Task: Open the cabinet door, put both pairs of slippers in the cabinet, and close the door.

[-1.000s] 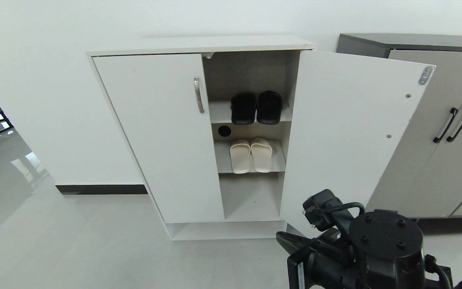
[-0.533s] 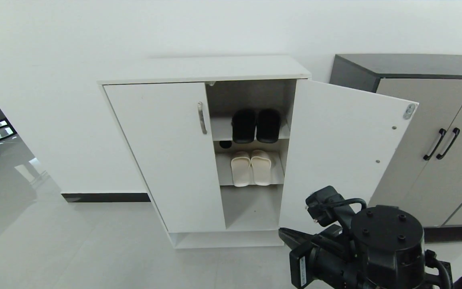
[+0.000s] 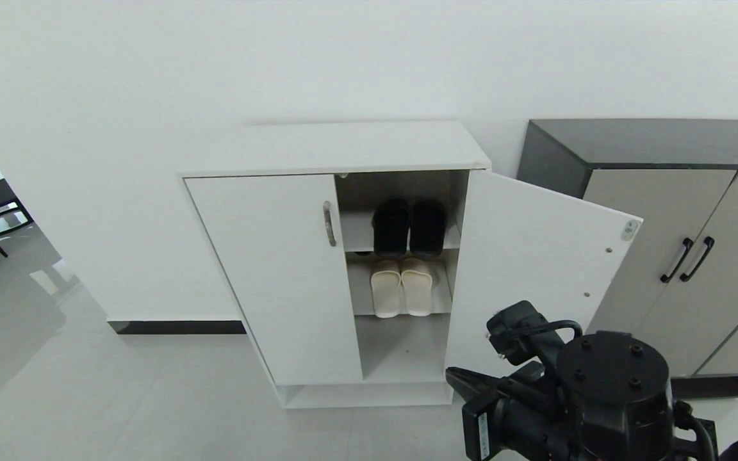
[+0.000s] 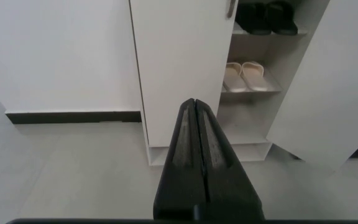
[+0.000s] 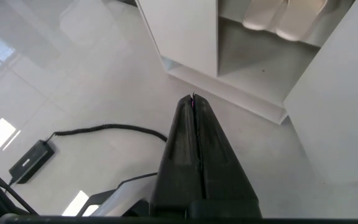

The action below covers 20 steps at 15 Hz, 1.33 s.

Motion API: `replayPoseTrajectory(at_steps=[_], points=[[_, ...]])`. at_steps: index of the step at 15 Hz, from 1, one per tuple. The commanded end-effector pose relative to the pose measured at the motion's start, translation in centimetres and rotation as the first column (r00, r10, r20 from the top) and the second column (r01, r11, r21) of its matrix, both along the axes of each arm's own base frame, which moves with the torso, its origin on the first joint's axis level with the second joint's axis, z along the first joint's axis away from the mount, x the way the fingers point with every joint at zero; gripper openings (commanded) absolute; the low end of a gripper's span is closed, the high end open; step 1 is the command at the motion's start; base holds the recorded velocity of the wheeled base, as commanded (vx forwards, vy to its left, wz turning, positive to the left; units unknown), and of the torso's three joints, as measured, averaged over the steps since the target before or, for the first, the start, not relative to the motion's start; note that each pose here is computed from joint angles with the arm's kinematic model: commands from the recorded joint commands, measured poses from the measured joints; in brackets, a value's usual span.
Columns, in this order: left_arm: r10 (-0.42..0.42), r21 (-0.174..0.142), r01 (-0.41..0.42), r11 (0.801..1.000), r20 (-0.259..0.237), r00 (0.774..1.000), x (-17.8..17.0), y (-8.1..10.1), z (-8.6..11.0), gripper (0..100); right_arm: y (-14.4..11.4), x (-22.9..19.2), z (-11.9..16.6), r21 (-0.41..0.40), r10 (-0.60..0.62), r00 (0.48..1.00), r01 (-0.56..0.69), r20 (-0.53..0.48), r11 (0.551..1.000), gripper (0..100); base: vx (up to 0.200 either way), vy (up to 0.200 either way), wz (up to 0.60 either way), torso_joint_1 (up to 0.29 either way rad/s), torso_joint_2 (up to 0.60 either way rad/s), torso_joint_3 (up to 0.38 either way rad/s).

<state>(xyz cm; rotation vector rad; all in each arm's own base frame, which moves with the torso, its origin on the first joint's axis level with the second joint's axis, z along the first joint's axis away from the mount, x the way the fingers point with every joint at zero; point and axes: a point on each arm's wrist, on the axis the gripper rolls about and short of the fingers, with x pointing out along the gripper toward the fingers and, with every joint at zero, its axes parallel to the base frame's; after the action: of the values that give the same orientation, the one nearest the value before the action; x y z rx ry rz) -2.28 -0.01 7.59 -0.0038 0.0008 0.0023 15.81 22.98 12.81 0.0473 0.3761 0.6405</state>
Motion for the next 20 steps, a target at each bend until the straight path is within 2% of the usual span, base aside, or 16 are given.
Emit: replayPoseTrajectory(at_steps=[1,14,20], points=[[-0.001,0.001,0.001,1.000,0.001,1.000,0.00,-0.01,0.00,0,0.11,0.05,-0.18,-0.006,0.001,1.000,-0.001,-0.002,1.000,0,0.000,0.000,0.00,0.217,-0.49,-0.281],[-0.001,0.001,0.001,1.000,0.001,1.000,0.00,-0.01,0.00,0,0.15,-0.40,0.21,0.006,0.024,1.000,-0.024,0.004,1.000,0,0.000,0.000,0.00,0.249,-0.54,-0.292],[-0.001,0.001,0.001,1.000,-0.001,1.000,0.00,-0.01,-0.01,0,0.11,-0.43,-0.14,-0.012,0.027,1.000,-0.027,0.001,1.000,0,0.000,0.000,0.00,0.234,-0.48,-0.258]])
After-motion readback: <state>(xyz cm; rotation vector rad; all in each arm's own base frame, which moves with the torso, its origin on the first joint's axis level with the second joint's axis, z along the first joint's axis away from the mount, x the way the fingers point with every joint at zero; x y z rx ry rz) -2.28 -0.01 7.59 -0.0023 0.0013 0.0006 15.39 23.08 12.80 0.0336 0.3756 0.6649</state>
